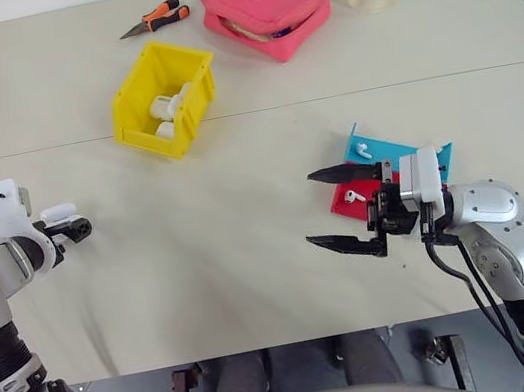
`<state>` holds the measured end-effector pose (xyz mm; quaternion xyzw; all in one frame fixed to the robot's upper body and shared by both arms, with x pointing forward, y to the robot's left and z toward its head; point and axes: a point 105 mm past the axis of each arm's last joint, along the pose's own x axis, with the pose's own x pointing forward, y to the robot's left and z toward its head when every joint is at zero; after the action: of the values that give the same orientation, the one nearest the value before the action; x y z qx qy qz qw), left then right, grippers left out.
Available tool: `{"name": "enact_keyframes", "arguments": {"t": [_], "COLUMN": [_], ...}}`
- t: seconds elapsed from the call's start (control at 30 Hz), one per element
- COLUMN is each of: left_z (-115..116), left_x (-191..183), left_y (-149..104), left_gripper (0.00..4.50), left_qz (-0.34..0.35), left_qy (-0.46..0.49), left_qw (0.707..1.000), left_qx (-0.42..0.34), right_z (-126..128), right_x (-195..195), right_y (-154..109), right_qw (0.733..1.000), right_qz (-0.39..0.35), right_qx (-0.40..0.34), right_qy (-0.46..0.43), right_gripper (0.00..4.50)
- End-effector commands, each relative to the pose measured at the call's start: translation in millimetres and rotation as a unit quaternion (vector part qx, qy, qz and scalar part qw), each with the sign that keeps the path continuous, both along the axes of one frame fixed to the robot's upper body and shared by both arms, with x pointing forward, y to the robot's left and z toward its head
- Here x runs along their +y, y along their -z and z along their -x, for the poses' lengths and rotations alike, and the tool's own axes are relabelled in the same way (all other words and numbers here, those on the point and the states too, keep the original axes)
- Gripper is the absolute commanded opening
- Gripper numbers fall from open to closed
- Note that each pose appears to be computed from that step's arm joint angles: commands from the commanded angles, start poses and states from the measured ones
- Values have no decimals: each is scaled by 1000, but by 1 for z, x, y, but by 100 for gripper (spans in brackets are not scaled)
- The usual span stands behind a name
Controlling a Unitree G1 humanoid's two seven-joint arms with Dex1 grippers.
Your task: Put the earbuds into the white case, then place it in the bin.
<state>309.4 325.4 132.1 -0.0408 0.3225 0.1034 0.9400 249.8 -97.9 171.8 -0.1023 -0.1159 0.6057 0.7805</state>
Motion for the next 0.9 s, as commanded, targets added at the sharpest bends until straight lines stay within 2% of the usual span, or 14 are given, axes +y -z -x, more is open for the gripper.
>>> {"name": "enact_keyframes", "arguments": {"t": [0.03,0.17,0.2,0.37,0.57,0.67,0.73,0.83,0.9], "left_z": [3,6,6,9,5,16,30,47,44], "left_x": [5,5,5,3,-26,-50,-68,-111,-131], "left_y": [-2,0,0,1,-17,-35,-38,-54,-61], "left_gripper": [409,293,277,277,277,277,277,277,277], "left_qz": [-10,-9,-10,-14,-39,-33,-5,11,34], "left_qy": [-18,-23,-21,-8,125,217,265,386,425], "left_qw": [1000,1000,1000,1000,981,939,910,820,775], "left_qx": [-5,-2,-1,-11,-140,-264,-317,-422,-468], "right_z": [5,4,3,4,2,0,0,1,2], "right_x": [5,5,5,5,-3,-10,-14,-21,-27], "right_y": [-7,-7,-7,-5,-1,-1,-2,-4,-4], "right_qw": [1000,1000,1000,1000,1000,1000,999,999,998], "right_qz": [-6,-6,-7,-5,8,20,25,33,38], "right_qx": [-24,-25,-25,-22,-16,-17,-18,-19,-17], "right_qy": [-11,-11,-11,-11,-3,6,13,30,45], "right_gripper": [450,450,450,450,450,450,450,450,450]}}
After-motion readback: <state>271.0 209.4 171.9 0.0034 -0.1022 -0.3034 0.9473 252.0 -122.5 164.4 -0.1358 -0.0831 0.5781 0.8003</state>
